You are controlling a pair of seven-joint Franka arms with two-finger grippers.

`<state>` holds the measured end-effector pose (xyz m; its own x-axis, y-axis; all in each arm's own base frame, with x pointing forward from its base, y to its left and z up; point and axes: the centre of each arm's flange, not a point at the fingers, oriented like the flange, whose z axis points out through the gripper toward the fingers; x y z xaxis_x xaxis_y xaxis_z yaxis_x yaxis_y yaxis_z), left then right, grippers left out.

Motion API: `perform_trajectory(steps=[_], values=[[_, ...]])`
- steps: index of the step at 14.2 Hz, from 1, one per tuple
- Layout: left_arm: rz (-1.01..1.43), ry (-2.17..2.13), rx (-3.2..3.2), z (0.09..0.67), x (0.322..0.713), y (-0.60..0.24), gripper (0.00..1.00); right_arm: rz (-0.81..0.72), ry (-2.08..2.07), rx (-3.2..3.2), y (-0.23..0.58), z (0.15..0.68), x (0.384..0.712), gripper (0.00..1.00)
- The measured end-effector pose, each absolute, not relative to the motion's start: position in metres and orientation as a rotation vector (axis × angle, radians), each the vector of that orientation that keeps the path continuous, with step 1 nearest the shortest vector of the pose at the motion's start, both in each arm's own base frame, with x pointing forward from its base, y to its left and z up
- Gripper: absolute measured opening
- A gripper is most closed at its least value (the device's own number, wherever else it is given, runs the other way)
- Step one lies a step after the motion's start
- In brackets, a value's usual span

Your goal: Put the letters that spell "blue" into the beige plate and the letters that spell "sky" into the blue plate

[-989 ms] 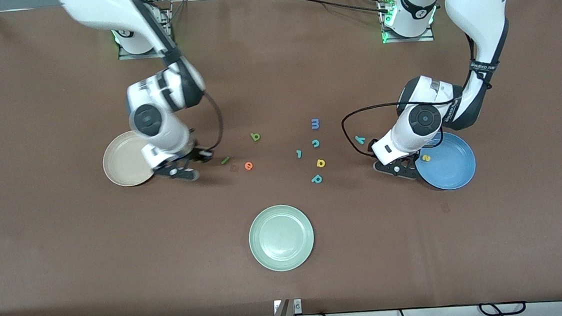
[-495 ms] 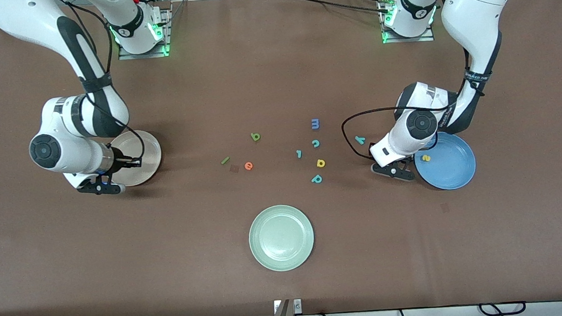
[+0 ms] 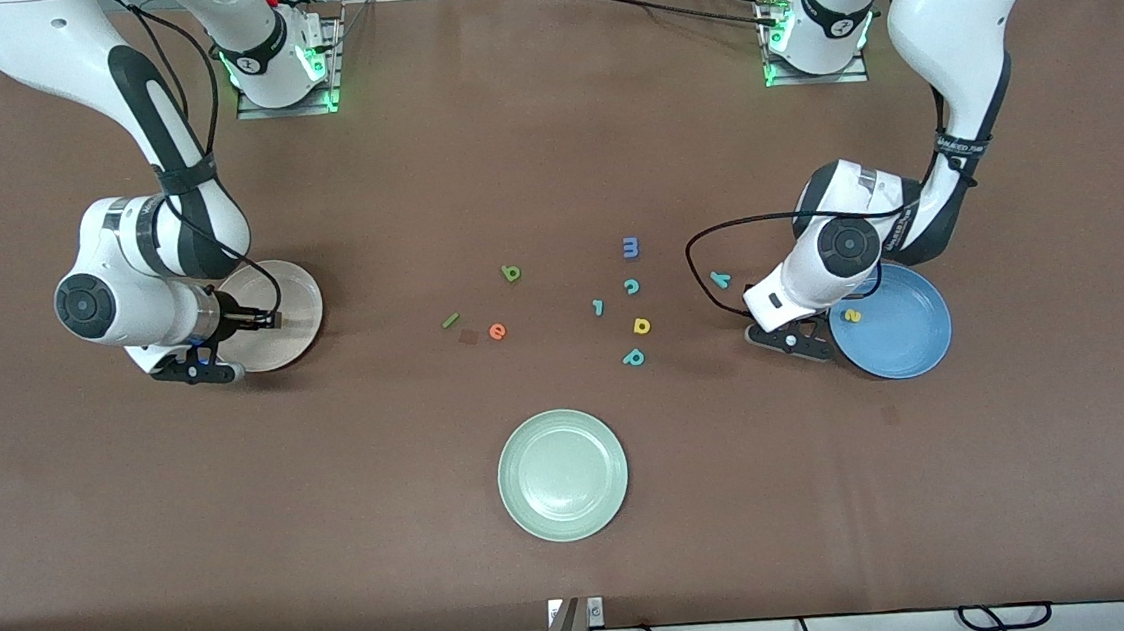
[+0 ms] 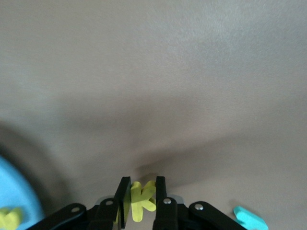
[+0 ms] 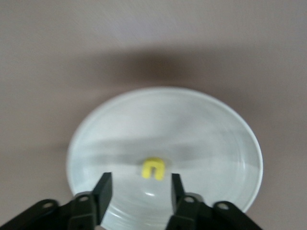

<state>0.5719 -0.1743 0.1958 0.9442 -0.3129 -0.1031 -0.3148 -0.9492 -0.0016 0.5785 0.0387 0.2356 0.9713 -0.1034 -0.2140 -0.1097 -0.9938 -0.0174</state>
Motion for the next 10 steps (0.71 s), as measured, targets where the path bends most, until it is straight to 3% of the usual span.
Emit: perform_trajectory(steps=[3,4,10], values=[[0.23,0.459,-3.037,0.245,0.587,-0.165,0.25,0.224,0.298,-3.097,0.104,0.265,0.598,0.95],[0.248,0.441,-3.024,0.258,0.592,-0.156,0.25,0.207,0.395,-3.094,0.133,0.269,0.599,1.0],[0.321,0.481,-2.992,0.25,0.61,-0.035,0.25,0.09,0.947,-3.006,0.266,0.217,0.572,1.0]])
